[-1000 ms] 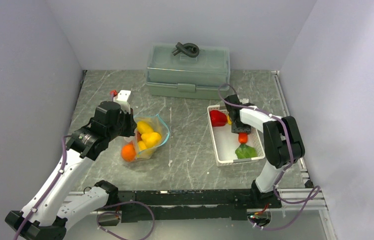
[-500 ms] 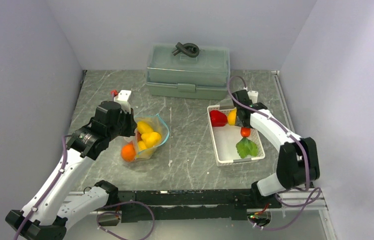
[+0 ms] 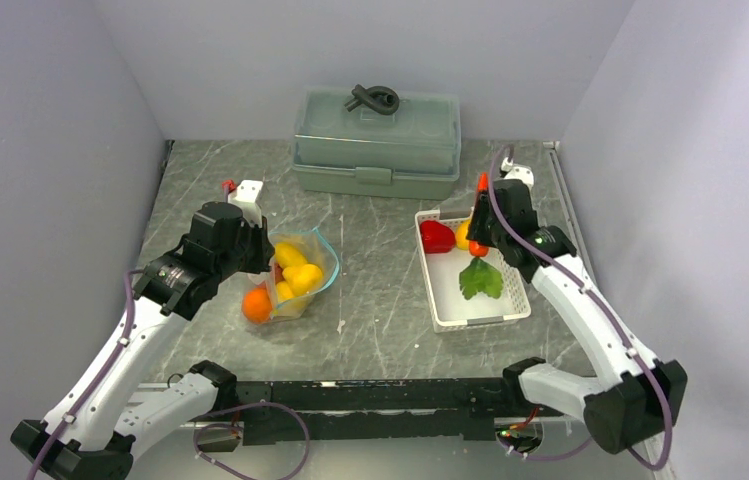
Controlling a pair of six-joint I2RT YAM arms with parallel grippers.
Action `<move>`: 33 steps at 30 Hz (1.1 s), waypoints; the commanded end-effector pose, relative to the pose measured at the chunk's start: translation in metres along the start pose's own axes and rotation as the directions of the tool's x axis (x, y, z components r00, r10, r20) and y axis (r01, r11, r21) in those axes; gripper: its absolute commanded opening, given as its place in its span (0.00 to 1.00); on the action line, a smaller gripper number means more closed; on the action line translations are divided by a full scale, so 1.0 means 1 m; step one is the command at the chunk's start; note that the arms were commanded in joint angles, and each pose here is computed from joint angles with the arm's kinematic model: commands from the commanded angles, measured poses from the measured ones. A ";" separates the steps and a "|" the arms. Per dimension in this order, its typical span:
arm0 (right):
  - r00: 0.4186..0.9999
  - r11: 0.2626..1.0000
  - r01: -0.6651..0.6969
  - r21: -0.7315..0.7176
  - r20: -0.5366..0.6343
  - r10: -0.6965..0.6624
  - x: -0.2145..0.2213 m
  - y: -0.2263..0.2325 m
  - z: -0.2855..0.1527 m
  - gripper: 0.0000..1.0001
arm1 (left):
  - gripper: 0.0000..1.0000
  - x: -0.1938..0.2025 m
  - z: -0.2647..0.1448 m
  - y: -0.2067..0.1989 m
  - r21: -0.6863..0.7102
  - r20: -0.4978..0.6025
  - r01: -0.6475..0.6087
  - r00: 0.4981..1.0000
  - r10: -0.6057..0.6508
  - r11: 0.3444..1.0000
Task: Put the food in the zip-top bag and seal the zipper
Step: Pick up the fake vegetable from the bin, then place the fake vegetable in the zipper food storage bag.
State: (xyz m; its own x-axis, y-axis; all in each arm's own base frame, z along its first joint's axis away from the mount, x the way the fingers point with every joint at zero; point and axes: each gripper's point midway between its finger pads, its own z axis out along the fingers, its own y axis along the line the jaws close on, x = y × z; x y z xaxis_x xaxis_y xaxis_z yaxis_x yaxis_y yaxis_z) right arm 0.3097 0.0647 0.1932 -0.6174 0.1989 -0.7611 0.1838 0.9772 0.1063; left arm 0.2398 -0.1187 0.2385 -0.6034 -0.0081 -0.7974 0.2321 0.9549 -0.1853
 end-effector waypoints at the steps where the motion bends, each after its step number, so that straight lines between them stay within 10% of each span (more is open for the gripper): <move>1: 0.993 0.965 -0.031 -0.262 0.102 0.059 -0.027 0.051 -0.032 0.00 | 0.00 -0.008 0.001 -0.002 0.009 0.030 -0.003 1.000 0.003 1.000; 18: 0.992 0.566 0.102 -0.818 0.039 -0.122 -0.009 0.172 -0.142 0.01 | 0.00 -0.008 0.000 0.000 -0.002 0.033 -0.008 0.999 0.008 1.000; 33: 0.888 0.319 0.054 -0.946 -0.101 -0.449 0.072 0.214 -0.188 0.00 | 0.00 -0.007 0.001 -0.004 0.021 0.023 -0.016 1.000 0.016 1.000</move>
State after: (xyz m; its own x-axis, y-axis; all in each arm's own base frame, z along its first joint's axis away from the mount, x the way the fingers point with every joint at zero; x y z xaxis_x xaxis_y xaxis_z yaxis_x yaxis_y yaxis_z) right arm 0.1849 0.2865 0.2623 -0.7368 -0.1803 -0.6517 -0.6376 0.5062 0.5808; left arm 0.2396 -0.1190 0.2384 -0.6037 -0.0068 -0.7972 0.2347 0.9541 -0.1859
